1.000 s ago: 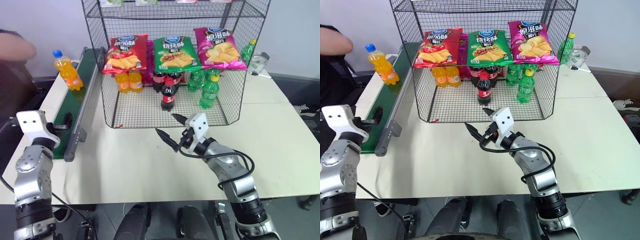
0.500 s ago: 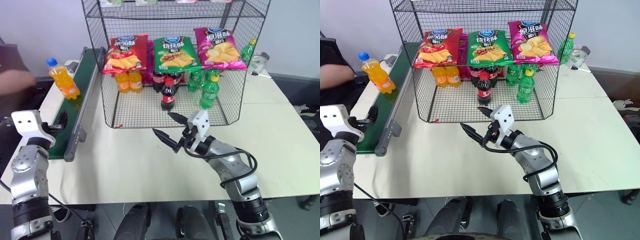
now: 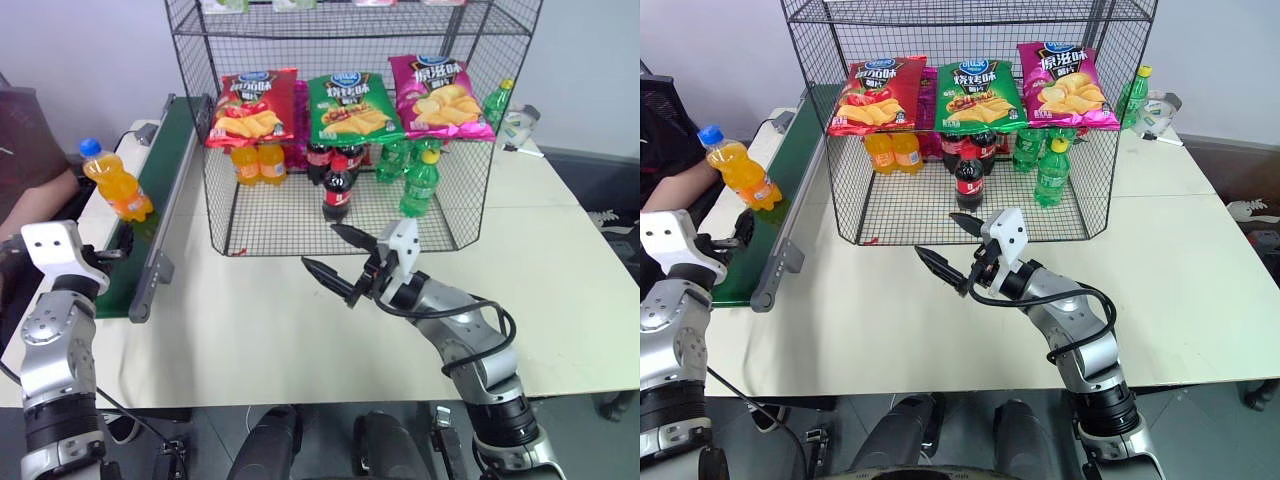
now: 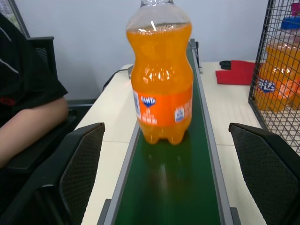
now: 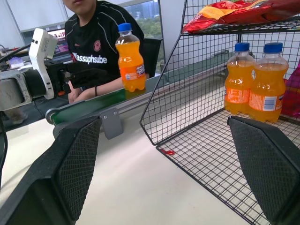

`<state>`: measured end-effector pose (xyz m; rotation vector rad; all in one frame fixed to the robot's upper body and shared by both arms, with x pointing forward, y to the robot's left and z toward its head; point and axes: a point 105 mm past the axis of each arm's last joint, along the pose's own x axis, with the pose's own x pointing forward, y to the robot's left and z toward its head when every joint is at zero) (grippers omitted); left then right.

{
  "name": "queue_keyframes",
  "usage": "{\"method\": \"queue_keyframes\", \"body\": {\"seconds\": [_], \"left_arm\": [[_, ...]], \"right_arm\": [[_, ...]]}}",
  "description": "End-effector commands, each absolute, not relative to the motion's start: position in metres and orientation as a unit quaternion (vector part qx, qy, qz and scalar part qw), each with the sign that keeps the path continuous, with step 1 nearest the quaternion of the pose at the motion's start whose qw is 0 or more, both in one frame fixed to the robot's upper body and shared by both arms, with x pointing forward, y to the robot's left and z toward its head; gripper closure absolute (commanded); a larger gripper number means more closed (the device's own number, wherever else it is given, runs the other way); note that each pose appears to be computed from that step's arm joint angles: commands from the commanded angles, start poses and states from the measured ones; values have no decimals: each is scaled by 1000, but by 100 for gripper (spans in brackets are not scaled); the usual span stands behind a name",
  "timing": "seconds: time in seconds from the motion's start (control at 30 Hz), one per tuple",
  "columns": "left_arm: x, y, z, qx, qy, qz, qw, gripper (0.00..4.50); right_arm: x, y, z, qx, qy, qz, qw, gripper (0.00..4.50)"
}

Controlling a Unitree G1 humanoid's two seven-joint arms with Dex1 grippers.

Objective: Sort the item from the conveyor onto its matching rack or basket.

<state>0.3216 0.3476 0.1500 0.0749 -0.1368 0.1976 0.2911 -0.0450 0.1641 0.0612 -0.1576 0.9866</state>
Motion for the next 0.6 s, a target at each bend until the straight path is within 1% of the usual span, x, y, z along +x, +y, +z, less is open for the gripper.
{"method": "queue_keyframes", "body": {"seconds": [0.03,0.6], "left_arm": [[314,357,170,49,-102,114,987,6],[312,364,177,48,-108,120,986,6]], "right_arm": [[283,-39,179,34,-103,491,864,0],[283,-37,179,43,-100,492,864,0]]}}
